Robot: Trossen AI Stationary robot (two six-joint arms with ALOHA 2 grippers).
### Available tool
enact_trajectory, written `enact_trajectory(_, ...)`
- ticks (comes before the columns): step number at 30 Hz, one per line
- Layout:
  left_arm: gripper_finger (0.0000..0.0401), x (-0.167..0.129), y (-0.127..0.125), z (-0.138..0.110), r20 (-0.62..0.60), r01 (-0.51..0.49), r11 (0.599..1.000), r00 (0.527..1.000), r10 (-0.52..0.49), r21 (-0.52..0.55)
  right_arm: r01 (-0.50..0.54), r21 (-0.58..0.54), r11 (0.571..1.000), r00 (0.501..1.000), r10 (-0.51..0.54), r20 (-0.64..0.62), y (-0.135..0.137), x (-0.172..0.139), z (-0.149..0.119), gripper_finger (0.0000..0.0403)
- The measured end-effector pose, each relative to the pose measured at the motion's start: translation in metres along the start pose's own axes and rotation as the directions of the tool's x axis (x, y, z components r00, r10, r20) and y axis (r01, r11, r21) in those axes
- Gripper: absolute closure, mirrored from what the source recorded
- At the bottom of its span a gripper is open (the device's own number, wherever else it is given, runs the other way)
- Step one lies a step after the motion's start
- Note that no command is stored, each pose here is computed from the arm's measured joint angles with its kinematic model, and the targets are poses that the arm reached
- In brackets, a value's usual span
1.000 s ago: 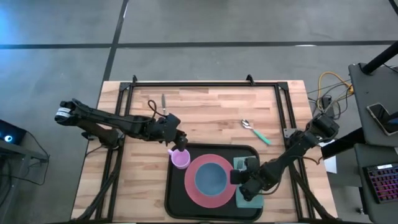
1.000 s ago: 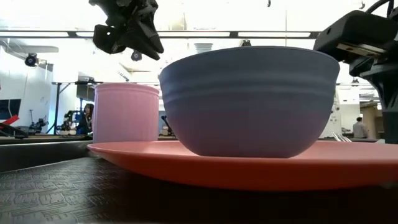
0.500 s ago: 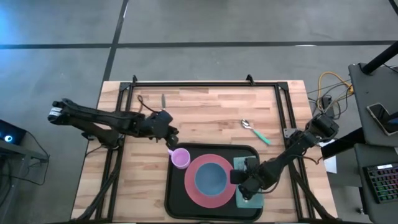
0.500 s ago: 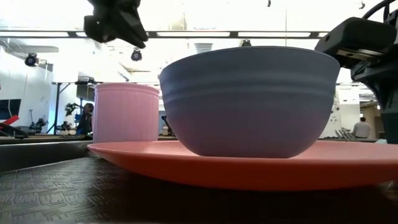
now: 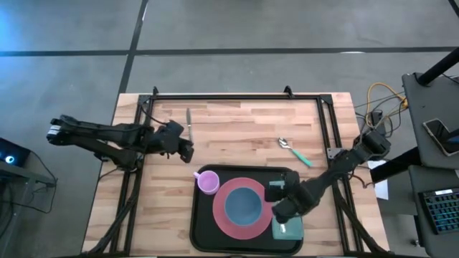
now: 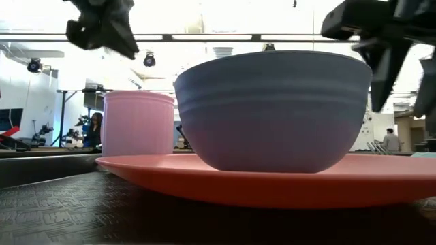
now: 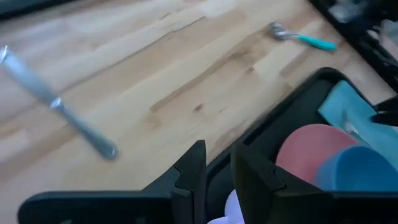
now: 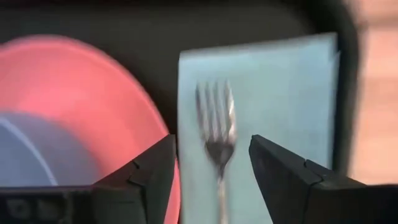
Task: Set up tray
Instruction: Put the silver knife to the right of the silver fork on the blue napkin on the black tray
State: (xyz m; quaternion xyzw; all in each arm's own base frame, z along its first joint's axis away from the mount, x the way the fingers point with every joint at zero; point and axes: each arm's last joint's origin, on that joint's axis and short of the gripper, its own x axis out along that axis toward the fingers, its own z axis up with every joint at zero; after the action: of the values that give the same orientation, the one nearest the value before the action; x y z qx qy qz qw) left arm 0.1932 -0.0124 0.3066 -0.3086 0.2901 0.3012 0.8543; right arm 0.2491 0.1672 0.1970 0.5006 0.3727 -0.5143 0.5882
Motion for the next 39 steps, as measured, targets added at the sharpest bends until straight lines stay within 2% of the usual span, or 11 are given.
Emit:
enact_trajectory(4, 0.0344, 0.018, 0.012, -0.013, -0.030, -0.067, 0.989, 0.998, 0.063, -0.135, 0.019, -0.076, 0.997, 0.998, -0.015, 0.061, 0.012, -0.013, 0.015, 0.0204)
enact_trajectory(8, 0.0344, 0.037, 0.020, -0.029, -0.043, -0.081, 0.967, 0.996, 0.072, -0.242, -0.002, -0.191, 0.982, 0.999, 0.011, 0.048, 0.029, -0.018, 0.030, 0.0207)
enact_trajectory(13, 0.0344, 0.045, 0.029, -0.040, -0.046, -0.104, 0.964, 0.994, 0.095, -0.244, -0.022, -0.227, 0.974, 0.998, 0.035, 0.054, 0.043, -0.022, 0.052, 0.0209)
enact_trajectory(16, 0.0344, 0.047, 0.037, -0.041, 0.000, -0.177, 0.951, 0.983, 0.183, -0.252, -0.030, -0.274, 0.961, 0.997, 0.047, 0.057, 0.049, -0.018, 0.070, 0.0209)
enact_trajectory(20, 0.0339, 0.053, 0.046, -0.035, 0.045, -0.227, 0.924, 0.967, 0.252, -0.307, 0.007, -0.302, 0.953, 0.998, 0.010, 0.056, 0.055, -0.009, 0.096, 0.0209)
enact_trajectory(27, 0.0270, 0.064, 0.071, -0.025, 0.038, -0.317, 0.863, 0.932, 0.360, -0.394, -0.031, -0.397, 0.918, 0.999, 0.040, 0.016, 0.069, -0.002, 0.126, 0.0209)
enact_trajectory(31, 0.0226, 0.071, 0.083, -0.023, -0.002, -0.344, 0.833, 0.925, 0.381, -0.434, -0.044, -0.400, 0.915, 0.998, 0.056, 0.020, 0.073, 0.000, 0.136, 0.0209)
enact_trajectory(34, 0.0204, 0.080, 0.088, -0.023, -0.016, -0.348, 0.815, 0.923, 0.385, -0.462, -0.039, -0.392, 0.919, 0.998, 0.053, 0.024, 0.073, 0.001, 0.140, 0.0209)
enact_trajectory(37, 0.0193, 0.095, 0.089, -0.020, -0.016, -0.294, 0.806, 0.942, 0.334, -0.514, -0.038, -0.404, 0.914, 0.998, 0.053, 0.024, 0.073, 0.001, 0.140, 0.0209)
enact_trajectory(39, 0.0189, 0.104, 0.090, -0.019, -0.018, -0.293, 0.798, 0.942, 0.334, -0.527, -0.038, -0.404, 0.914, 0.998, 0.052, 0.024, 0.073, 0.001, 0.139, 0.0209)
